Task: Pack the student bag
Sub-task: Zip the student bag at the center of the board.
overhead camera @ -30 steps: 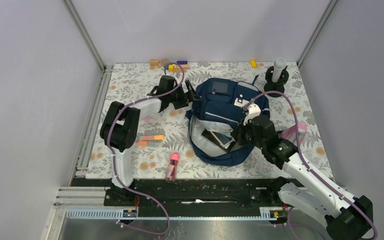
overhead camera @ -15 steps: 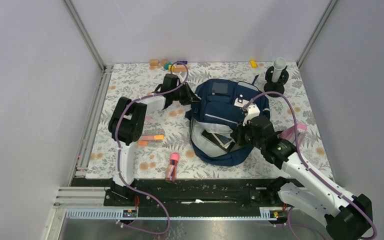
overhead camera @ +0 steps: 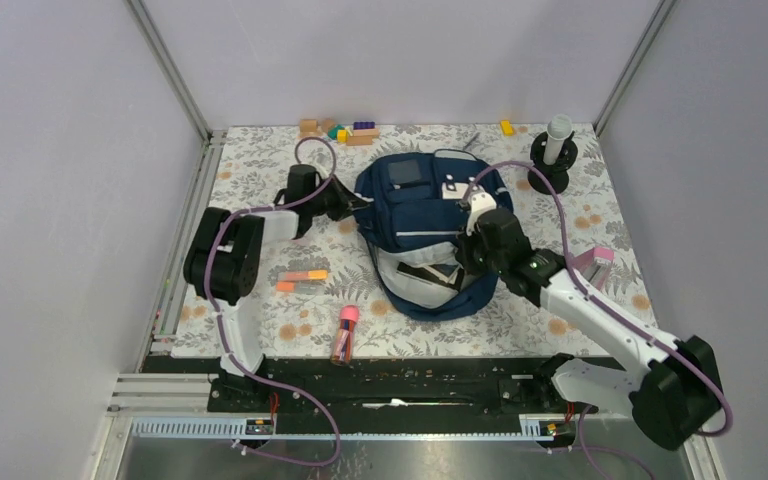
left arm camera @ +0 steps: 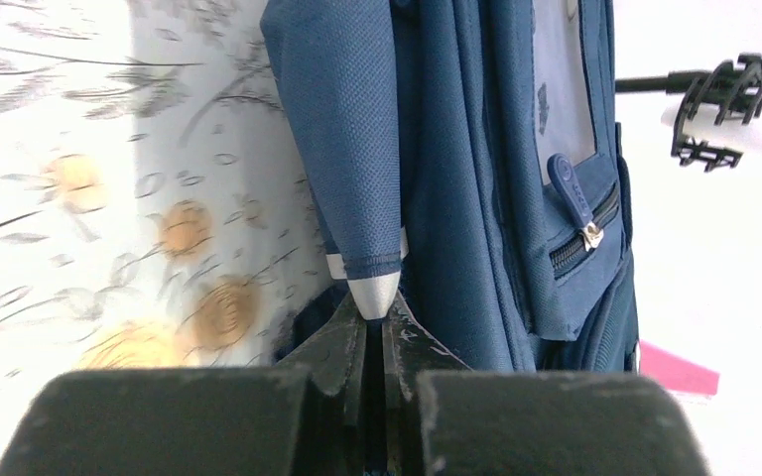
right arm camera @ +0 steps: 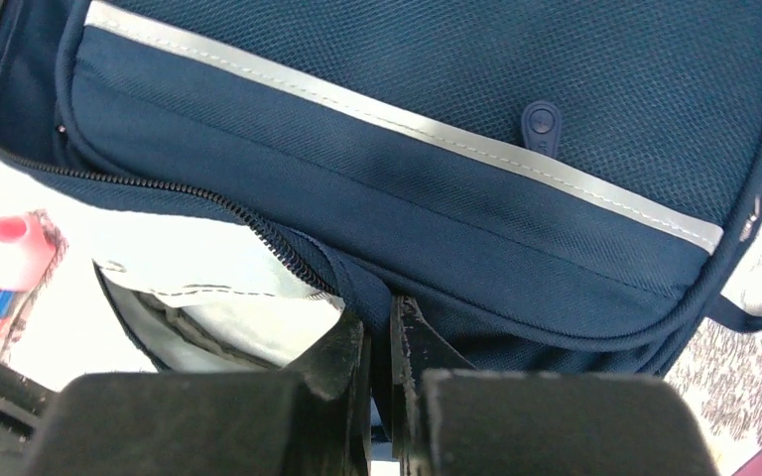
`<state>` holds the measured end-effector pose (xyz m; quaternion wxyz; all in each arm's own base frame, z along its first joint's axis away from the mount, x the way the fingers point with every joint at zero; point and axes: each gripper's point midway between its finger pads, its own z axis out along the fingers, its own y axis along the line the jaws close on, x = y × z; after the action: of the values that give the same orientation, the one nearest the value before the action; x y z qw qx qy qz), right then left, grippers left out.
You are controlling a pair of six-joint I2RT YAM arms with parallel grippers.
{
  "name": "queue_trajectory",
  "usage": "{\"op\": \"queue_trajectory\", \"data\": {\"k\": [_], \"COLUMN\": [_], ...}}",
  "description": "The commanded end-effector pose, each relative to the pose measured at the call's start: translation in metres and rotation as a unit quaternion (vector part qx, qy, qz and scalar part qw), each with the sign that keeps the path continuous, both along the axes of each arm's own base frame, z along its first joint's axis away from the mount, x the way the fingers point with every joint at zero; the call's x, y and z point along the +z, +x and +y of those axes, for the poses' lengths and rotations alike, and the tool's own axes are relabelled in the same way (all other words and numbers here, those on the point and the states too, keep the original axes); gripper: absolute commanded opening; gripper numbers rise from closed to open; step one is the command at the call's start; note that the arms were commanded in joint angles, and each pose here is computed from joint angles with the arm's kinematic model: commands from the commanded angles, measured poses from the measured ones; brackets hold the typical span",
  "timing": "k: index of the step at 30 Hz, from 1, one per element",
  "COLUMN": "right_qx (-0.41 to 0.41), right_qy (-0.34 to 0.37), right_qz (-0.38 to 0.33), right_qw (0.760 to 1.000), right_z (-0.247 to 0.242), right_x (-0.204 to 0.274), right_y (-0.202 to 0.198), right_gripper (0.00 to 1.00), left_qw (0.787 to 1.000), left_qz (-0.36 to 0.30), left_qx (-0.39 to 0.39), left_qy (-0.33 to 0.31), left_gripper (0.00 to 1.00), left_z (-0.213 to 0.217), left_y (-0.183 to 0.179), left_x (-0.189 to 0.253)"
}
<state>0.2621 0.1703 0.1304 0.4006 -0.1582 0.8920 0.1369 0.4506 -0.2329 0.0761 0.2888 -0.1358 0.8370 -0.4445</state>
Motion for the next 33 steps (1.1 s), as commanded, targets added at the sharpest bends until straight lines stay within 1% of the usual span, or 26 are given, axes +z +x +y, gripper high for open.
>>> {"op": "queue_trajectory", "data": {"k": [1,8,10,13,14,15,17,18,20,23,24,29,33], "right_qx": [-0.046,-0.051,-0.055,-0.051,-0.047,-0.039,-0.009,0.006,0.026,0.030,0.027,0.002,-0.008], "right_qy": [-0.035,-0.125,-0.140,-0.145,-0.144,-0.141,-0.126,-0.118,-0.107,-0.091,-0.089,-0.078,-0.075], "right_qz": [-0.074,-0.105,-0.115,-0.113,-0.112,-0.111,-0.107,-0.104,-0.101,-0.100,-0.099,-0.088,-0.092], "right_qw": [0.996,0.985,0.982,0.982,0.982,0.983,0.986,0.988,0.989,0.990,0.991,0.993,0.993], "right_z": [-0.002,-0.010,-0.016,-0.025,-0.027,-0.027,-0.022,-0.019,-0.015,-0.016,-0.019,-0.038,-0.046], "right_x": [0.036,0.046,0.048,0.047,0.046,0.046,0.044,0.043,0.041,0.043,0.043,0.048,0.057], "right_y": [0.056,0.096,0.103,0.107,0.108,0.107,0.103,0.100,0.095,0.092,0.092,0.100,0.113], "right_gripper": [0.00,0.00,0.00,0.00,0.00,0.00,0.00,0.00,0.00,0.00,0.00,0.00,0.00], "left_qw": [0.994,0.996,0.996,0.996,0.996,0.996,0.993,0.992,0.989,0.982,0.980,0.969,0.971], "left_qz": [-0.099,-0.074,-0.072,-0.080,-0.084,-0.092,-0.112,-0.122,-0.139,-0.166,-0.176,-0.236,-0.228], "left_qx": [0.056,0.058,0.050,0.021,0.013,0.002,-0.013,-0.013,-0.019,-0.018,-0.016,-0.025,-0.043], "left_qy": [-0.010,0.010,0.010,0.015,0.019,0.022,0.030,0.038,0.055,0.083,0.087,0.064,0.064], "left_gripper": [0.00,0.00,0.00,0.00,0.04,0.16,0.48,0.59,0.77,0.88,0.90,0.95,0.95], "left_z": [0.041,0.052,0.048,0.037,0.035,0.034,0.034,0.036,0.040,0.049,0.052,0.051,0.048], "left_y": [0.015,-0.029,-0.041,-0.056,-0.060,-0.064,-0.070,-0.072,-0.078,-0.089,-0.093,-0.121,-0.132], "left_x": [0.062,0.046,0.044,0.047,0.049,0.051,0.056,0.057,0.057,0.057,0.057,0.060,0.043]}}
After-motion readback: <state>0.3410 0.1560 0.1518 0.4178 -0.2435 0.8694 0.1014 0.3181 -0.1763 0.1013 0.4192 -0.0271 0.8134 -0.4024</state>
